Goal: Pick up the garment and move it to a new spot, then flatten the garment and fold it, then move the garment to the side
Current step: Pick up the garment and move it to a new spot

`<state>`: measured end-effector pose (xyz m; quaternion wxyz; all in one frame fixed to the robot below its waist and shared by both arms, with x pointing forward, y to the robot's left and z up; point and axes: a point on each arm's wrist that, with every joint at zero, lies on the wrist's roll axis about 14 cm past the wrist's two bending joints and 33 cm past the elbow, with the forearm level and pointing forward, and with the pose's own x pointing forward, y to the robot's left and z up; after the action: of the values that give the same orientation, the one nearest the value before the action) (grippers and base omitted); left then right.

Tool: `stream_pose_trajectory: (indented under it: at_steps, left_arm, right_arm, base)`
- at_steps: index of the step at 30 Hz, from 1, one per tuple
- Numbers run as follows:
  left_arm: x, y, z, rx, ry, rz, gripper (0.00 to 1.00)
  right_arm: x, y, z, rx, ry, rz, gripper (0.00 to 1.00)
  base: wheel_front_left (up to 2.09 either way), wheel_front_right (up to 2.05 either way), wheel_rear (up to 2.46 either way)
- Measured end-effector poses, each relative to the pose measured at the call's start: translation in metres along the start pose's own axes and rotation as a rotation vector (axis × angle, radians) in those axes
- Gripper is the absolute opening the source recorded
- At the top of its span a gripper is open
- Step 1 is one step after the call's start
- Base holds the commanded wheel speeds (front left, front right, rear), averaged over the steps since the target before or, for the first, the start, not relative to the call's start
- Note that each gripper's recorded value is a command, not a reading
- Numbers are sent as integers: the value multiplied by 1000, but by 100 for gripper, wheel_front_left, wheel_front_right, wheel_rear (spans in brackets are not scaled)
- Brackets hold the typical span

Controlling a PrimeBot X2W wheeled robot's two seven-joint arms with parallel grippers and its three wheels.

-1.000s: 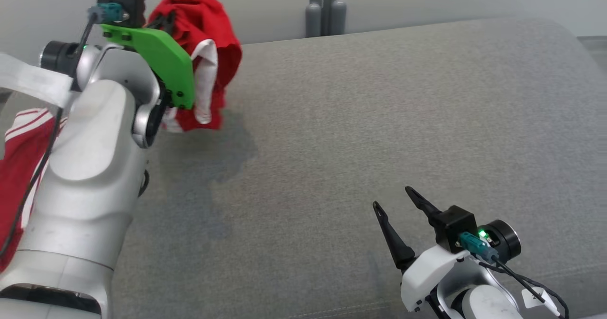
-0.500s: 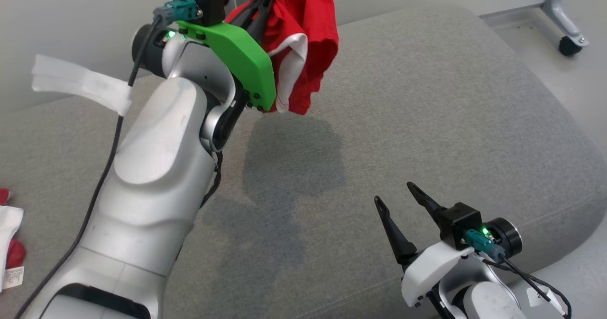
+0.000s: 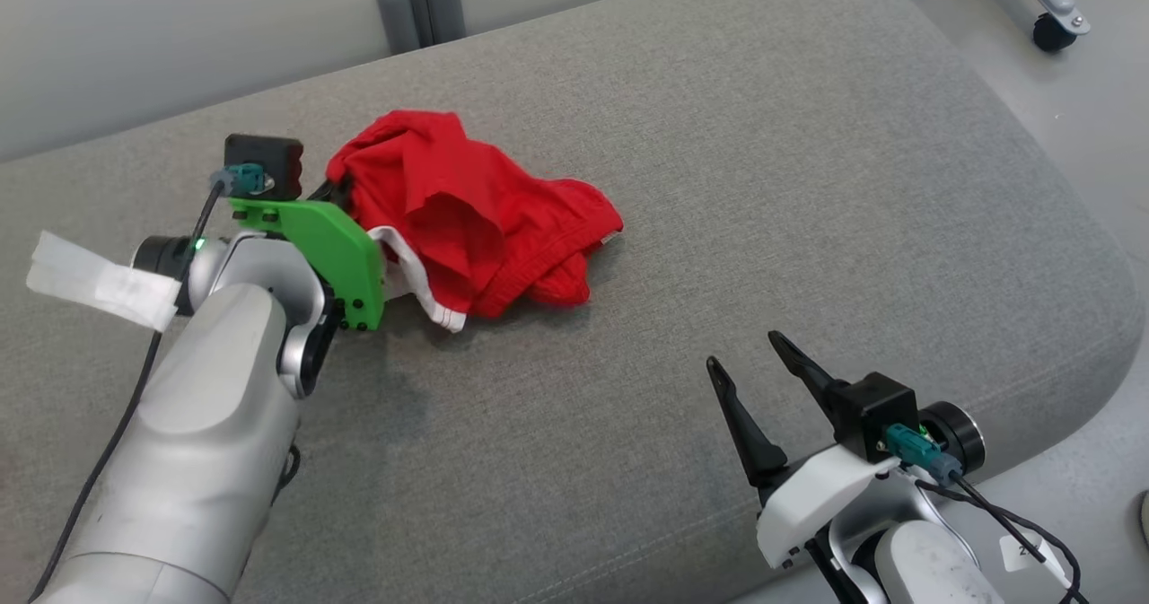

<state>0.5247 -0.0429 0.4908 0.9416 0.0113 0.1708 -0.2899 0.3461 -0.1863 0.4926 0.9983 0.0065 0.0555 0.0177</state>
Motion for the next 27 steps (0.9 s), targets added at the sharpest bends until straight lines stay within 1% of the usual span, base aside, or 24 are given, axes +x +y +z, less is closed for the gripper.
stream_pose_trajectory:
  at_steps: [1,2,5,7,10,13,18,22,27]
  left_arm:
    - [-2,9,-5,4,6,26,64]
    - [-4,19,-9,5,5,61,100]
    - [-12,44,-17,-6,-1,141,100]
    - [-18,54,-26,-21,12,173,100]
    - [-27,63,-30,-30,8,202,100]
    - [-36,65,-24,-27,-27,206,100]
    - [-45,48,-8,-9,-72,154,100]
    - [-50,29,5,35,-98,101,100]
    - [-45,-10,16,77,-111,-4,100]
  right_arm:
    - [1,1,0,-1,0,4,100]
    - [2,2,0,-1,-1,8,100]
    - [6,6,2,-4,-5,23,100]
    - [8,9,3,-5,-7,34,100]
    - [10,15,5,-13,-13,54,100]
    - [9,19,6,-13,-15,67,100]
    - [5,25,9,-16,-21,83,100]
    - [1,27,14,-22,-35,87,100]
    - [-7,22,13,-18,-30,66,100]
  base:
    - [0,0,0]
    - [0,0,0]
    - [0,0,0]
    - [0,0,0]
    - [0,0,0]
    - [0,0,0]
    - [0,0,0]
    - [0,0,0]
    - [0,0,0]
